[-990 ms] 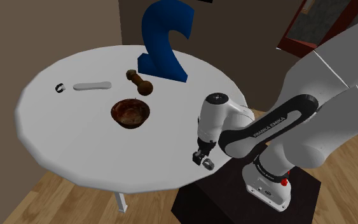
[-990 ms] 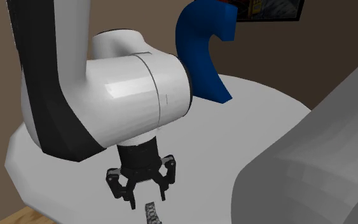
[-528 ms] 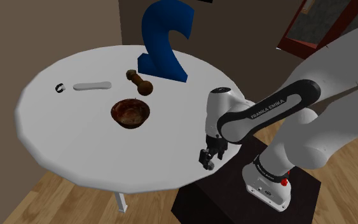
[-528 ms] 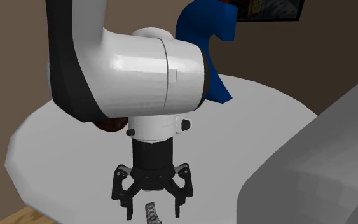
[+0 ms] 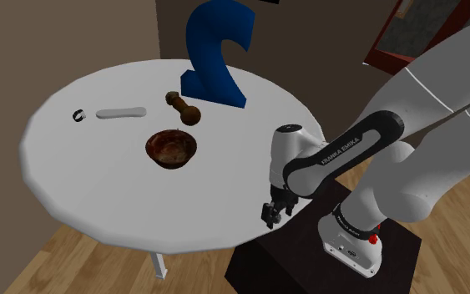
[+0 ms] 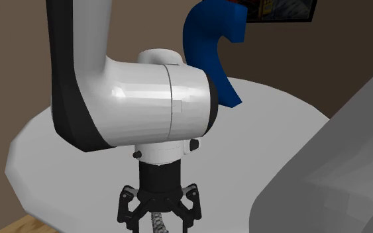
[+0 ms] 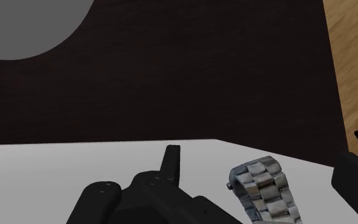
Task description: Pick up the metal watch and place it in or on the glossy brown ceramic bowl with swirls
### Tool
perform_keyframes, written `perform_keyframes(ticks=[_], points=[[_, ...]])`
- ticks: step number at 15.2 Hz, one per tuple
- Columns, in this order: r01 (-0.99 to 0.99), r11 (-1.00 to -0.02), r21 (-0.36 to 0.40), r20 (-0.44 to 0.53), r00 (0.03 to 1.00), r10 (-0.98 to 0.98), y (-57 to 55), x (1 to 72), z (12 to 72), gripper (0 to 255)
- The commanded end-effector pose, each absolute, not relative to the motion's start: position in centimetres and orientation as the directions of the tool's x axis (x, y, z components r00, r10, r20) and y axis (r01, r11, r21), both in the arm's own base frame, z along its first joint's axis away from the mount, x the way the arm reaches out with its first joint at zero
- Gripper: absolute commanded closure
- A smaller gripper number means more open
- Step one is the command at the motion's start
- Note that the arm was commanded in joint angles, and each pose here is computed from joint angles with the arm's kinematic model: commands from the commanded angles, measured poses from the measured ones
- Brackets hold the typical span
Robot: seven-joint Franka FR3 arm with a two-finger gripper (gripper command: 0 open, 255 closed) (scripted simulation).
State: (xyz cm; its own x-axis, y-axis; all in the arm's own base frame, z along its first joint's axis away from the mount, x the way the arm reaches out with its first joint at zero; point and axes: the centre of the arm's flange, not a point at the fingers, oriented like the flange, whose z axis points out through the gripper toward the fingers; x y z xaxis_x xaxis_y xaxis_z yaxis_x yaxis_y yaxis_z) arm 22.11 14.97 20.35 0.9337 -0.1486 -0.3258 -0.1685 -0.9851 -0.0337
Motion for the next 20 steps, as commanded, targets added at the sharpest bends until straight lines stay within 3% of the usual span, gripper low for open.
perform_keyframes(ticks=[1,4,5,14,20], points=[[-0.169,-0.985,-0.034,-0.326,0.934,-0.149,15.0,22.1,20.3,0],[-0.169,-0.985,-0.034,-0.326,0.934,-0.149,15.0,22.1,20.3,0],[-0.169,-0.985,-0.034,-0.326,0.934,-0.149,15.0,22.1,20.3,255],[-0.169,-0.985,-0.034,-0.326,0.934,-0.149,15.0,22.1,20.3,255],[-0.169,-0.985,-0.034,-0.326,0.934,-0.149,15.0,22.1,23.5,255]])
